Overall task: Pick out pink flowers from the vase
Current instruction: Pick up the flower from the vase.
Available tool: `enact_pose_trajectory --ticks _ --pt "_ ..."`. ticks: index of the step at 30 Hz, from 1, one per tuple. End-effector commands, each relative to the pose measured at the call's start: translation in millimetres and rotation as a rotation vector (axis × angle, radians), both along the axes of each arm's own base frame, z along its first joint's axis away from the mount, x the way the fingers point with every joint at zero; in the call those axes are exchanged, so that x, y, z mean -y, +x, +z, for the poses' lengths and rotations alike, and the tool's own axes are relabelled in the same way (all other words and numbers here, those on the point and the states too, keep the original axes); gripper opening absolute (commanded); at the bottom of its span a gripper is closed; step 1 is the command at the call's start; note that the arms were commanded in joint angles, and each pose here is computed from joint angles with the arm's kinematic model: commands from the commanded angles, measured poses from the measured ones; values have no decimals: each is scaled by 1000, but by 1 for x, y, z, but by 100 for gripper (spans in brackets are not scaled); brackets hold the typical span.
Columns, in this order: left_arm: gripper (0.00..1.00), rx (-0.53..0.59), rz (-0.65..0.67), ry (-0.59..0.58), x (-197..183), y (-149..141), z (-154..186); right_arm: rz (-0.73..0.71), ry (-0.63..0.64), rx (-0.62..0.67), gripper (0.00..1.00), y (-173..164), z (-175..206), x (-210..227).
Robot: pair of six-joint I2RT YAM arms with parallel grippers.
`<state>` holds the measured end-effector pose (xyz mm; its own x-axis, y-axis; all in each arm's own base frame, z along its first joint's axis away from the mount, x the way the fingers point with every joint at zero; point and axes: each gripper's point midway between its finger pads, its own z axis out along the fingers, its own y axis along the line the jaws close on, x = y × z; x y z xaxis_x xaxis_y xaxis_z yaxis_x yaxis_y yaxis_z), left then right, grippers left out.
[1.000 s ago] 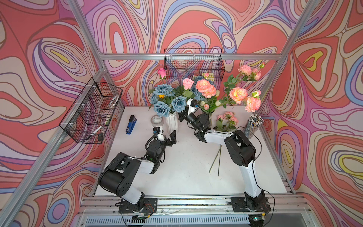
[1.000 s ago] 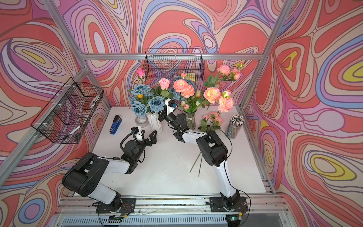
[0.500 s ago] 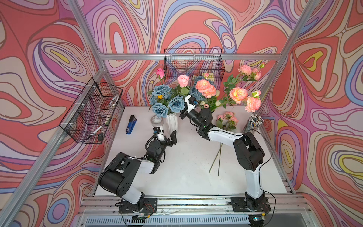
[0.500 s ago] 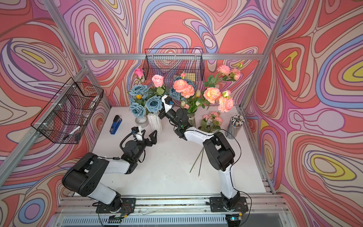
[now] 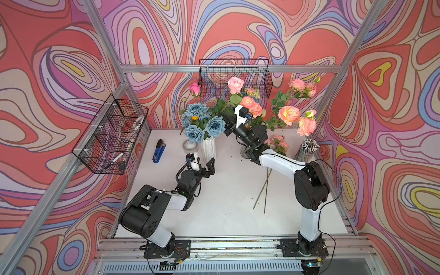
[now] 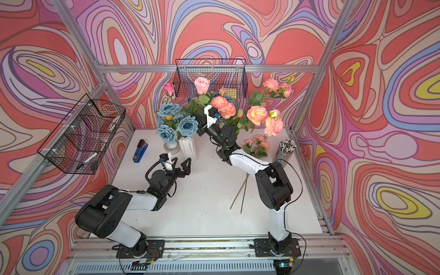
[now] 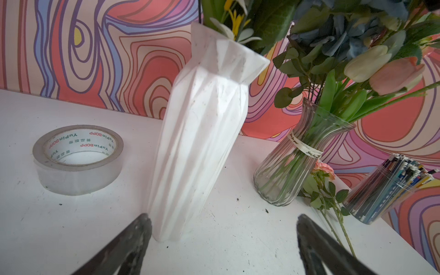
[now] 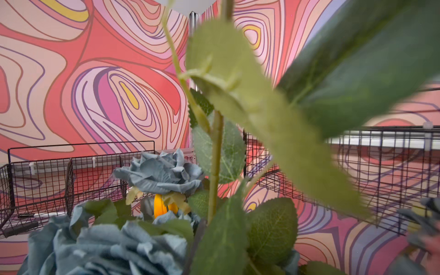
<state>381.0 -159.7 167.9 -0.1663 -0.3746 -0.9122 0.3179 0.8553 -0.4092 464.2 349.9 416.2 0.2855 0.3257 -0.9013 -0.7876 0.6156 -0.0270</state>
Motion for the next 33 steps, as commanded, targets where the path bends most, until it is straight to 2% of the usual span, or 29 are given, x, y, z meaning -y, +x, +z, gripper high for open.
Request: enact_pose_trajectory --ticks 1,18,25,26,32,33 --pt "95 61 -21 -54 4 1 20 26 35 25 0 -9 33 12" --pt "94 97 -70 -55 12 -1 35 -19 -31 129 0 -27 104 29" --pt "93 105 -124 -101 24 4 50 -55 -48 159 0 -37 134 49" --pt "93 111 -132 -109 26 5 53 -59 -34 181 0 -48 151 58" --pt "93 116 -186 -119 39 2 62 -76 -33 199 0 -65 179 75" --pt "94 148 -194 -129 43 6 77 -77 -32 200 0 -68 182 77"
